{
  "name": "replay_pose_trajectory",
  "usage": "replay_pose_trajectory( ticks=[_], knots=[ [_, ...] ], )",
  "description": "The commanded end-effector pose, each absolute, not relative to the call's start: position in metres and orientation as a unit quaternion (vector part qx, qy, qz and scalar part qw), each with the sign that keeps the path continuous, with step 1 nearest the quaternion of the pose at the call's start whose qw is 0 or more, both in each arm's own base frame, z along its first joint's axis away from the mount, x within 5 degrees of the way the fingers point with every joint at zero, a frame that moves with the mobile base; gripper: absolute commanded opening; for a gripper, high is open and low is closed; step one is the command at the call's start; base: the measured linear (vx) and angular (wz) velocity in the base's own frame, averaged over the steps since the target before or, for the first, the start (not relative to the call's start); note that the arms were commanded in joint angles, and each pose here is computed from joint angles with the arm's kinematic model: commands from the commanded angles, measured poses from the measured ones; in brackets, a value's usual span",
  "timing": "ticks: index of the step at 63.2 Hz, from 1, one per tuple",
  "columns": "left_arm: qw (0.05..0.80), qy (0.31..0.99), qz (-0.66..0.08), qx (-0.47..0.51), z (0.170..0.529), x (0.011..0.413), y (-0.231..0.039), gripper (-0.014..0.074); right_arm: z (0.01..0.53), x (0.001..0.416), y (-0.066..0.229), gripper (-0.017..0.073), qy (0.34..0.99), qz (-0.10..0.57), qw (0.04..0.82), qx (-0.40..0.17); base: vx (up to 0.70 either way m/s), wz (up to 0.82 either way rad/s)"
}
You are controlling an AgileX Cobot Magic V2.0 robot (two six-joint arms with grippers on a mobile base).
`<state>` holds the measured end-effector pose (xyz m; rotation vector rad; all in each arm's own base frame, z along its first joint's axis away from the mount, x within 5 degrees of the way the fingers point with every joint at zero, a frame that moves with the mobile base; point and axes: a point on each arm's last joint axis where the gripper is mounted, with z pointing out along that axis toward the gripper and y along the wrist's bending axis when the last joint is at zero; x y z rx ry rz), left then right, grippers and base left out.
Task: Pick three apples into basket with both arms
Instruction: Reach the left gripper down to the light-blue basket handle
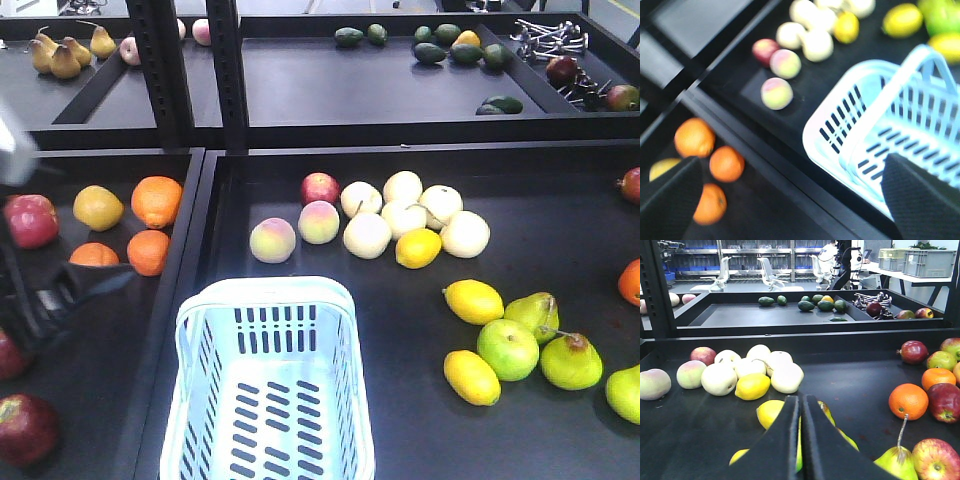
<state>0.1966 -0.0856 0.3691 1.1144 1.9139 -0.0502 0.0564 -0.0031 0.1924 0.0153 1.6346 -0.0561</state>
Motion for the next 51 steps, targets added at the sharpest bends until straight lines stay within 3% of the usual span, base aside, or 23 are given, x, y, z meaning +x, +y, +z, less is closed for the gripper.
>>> replay_pose_trajectory(
  ticks=[1,30,51],
  knots=[
    [0.478,0.727,-0.008,0.494,0.381,0.213,-0.104,0.067,0.195,0.056,-0.003,-0.0009,0.704,-0.028,0.709,0.004,0.0,0.0],
    [0.37,0.663,0.021,0.651,0.327,0.253,-0.182,0.0659,0.195,0.056,-0.003,-0.0009,0.704,-0.028,0.709,0.004,0.0,0.0],
    [0.324,0.649,0.054,0.686,0.284,0.276,-0.202,0.0648,0.195,0.056,-0.003,-0.0009,0.704,-0.028,0.709,0.004,0.0,0.0]
  ],
)
